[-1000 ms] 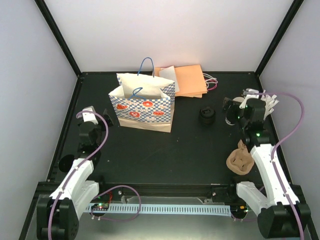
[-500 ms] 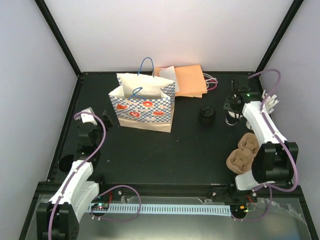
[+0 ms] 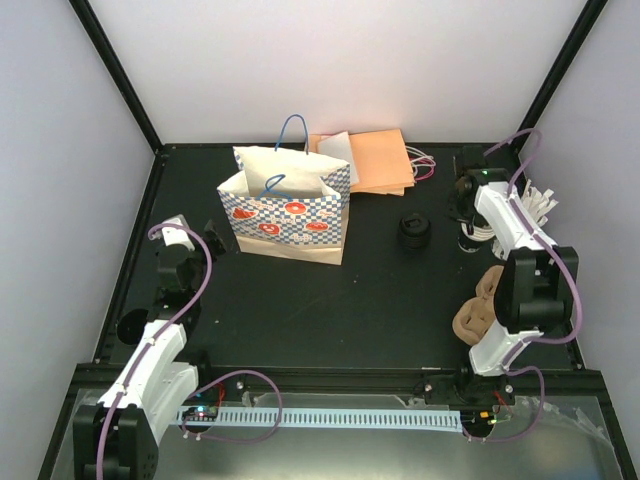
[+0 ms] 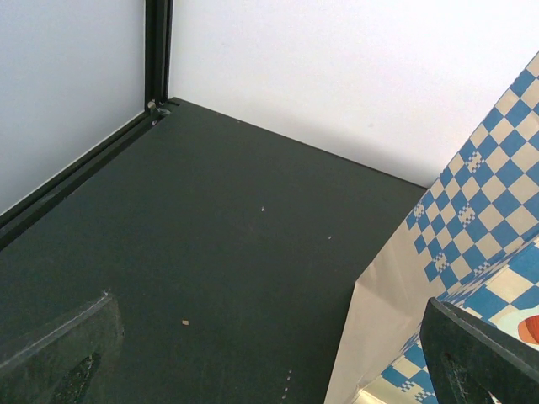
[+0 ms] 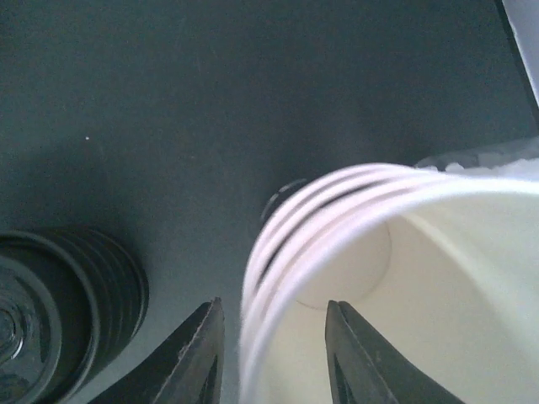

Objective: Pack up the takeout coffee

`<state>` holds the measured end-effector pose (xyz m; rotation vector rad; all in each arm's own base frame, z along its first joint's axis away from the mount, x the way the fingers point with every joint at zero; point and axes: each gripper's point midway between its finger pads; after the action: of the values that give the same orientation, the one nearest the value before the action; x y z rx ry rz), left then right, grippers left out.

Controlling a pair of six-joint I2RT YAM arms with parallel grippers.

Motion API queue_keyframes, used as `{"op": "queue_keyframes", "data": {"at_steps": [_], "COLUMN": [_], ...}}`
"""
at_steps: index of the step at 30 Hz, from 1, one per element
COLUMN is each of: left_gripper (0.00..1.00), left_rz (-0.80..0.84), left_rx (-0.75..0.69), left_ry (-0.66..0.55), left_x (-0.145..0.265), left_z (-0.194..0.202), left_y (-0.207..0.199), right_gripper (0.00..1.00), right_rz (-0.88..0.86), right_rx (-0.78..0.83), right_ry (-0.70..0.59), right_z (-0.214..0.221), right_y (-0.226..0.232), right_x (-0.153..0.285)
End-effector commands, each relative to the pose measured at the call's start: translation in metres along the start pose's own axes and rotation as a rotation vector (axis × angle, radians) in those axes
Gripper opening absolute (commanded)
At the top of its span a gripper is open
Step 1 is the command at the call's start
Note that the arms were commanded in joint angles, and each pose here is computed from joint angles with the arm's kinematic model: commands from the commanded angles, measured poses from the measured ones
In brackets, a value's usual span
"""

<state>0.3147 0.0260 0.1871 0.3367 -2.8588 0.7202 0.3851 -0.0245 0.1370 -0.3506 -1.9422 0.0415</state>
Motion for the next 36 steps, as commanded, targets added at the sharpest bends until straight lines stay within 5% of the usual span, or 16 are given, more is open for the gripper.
{"op": "queue_keyframes", "data": {"at_steps": [1, 9, 14, 32, 36], "left_gripper": [0.99, 0.99, 0.99, 0.99, 0.99], "left_rz": [0.021, 0.02, 0.017, -0.001, 0.003], "left_rx": [0.008, 0.001, -0.008, -0.024, -0.025], "left_ry": [-0.047, -0.046, -0.048, -0.058, -0.059], "left_x": [0.001, -0.001, -0.001, -0.001, -0.001], "left_z": [-0.021, -0.022, -0.022, -0.027, -0.028], "left_y": [-0.01, -0.011, -0.01, -0.009, -0.011], "right_gripper": [0.35, 0.13, 0.1, 0.1, 0.24], "right_rz": [0.004, -0.035, -0.053, -0.138, -0.125], "right_rx": [0.026, 0.039, 0.046, 0.09, 0.108], "right_ry": [-0.014, -0.047, -0.051, -0.097, -0.1], "right_z": [-0.015, -0.034, -0.043, -0.089, -0.09], "right_y": [0.003, 0.012, 0.018, 0.047, 0.049], "right_x": [0.001, 0.002, 0.001, -0.014, -0.014]}}
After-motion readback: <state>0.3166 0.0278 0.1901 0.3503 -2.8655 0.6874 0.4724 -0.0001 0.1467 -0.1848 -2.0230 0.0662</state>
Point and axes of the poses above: each gripper's point midway between its finger pads, its own x axis back along the fingers, its own y axis along the line the jaws close on, z = x × y, and after that the axes turned 10 degrees about x, right-handed
